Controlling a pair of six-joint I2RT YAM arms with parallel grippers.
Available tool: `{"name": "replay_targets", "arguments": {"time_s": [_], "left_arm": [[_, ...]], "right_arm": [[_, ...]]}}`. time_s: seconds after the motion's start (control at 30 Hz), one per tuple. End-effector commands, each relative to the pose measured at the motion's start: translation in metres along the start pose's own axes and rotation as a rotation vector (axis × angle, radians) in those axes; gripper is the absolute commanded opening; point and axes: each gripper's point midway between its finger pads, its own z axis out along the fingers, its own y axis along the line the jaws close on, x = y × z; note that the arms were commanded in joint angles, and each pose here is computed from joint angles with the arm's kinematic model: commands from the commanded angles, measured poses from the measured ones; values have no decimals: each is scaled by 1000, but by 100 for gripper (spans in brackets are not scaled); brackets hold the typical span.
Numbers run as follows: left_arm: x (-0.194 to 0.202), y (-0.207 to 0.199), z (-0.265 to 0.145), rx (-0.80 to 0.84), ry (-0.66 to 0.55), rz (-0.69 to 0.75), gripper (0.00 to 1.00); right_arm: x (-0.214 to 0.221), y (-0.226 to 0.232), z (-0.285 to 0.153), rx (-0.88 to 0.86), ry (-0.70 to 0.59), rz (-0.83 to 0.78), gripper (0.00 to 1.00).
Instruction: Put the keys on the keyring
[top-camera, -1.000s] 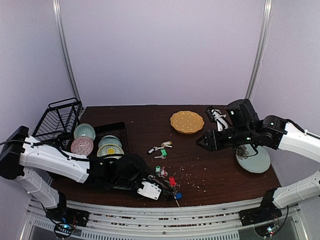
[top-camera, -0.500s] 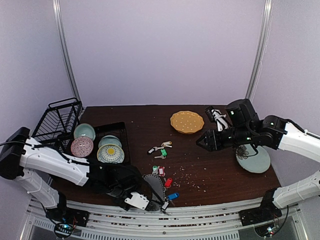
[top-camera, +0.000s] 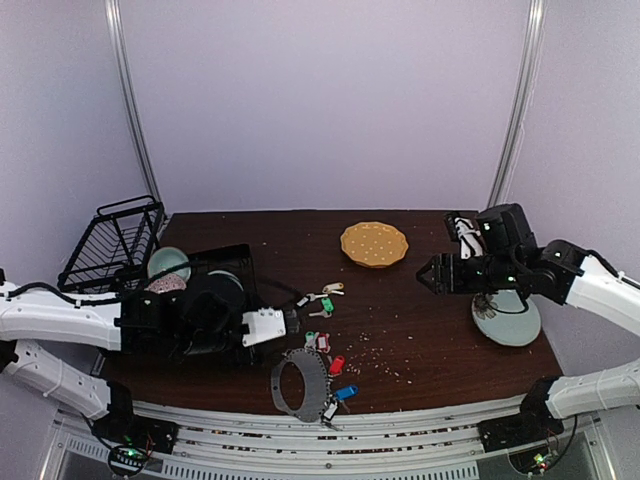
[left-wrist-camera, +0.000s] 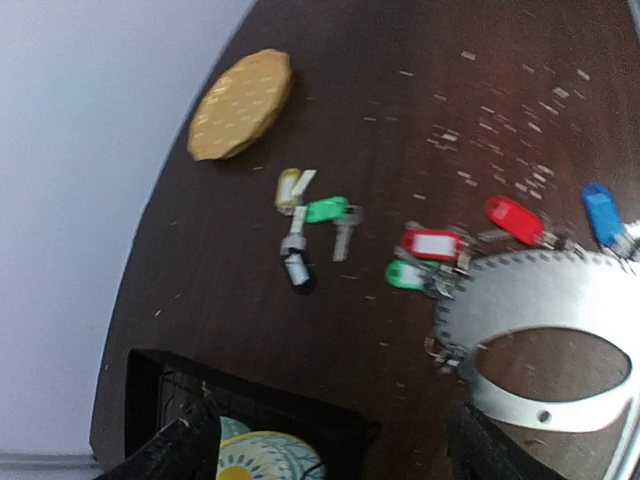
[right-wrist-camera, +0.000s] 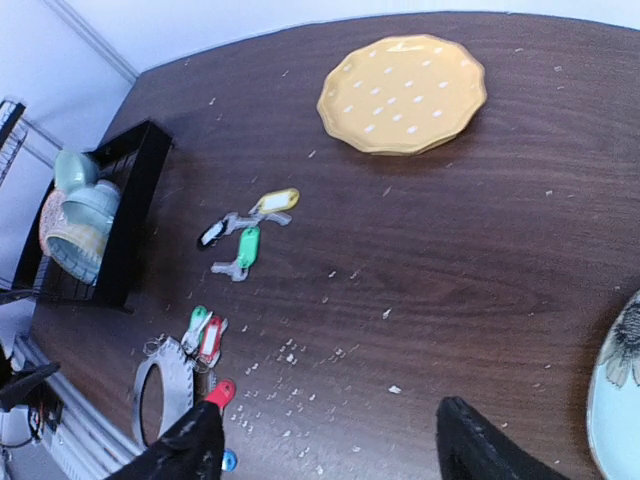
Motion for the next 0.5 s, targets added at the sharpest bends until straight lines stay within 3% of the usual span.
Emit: {"name": "replay_targets", "arguments": {"time_s": [0.0, 0.07, 0.1, 0.3, 0.47], "left_arm": [[-14, 121, -32, -308, -183, -628, 81], [-1, 145, -45, -378, -210, -748, 83], [8, 155, -51, -419, -215, -789, 86], [81, 194, -58, -597, -95, -928, 92], [120, 216, -56, -682, -76, -1016, 93]], "right_arm": [[-28, -69, -13, 204, -194, 129, 86], [-35, -102, -20, 281, -281, 198, 99], [-38, -114, -24, 307, -317, 223, 100], [-35, -183, -37, 480, -476, 297, 100], [-25, -207, -39, 537, -547, 328, 100]]}}
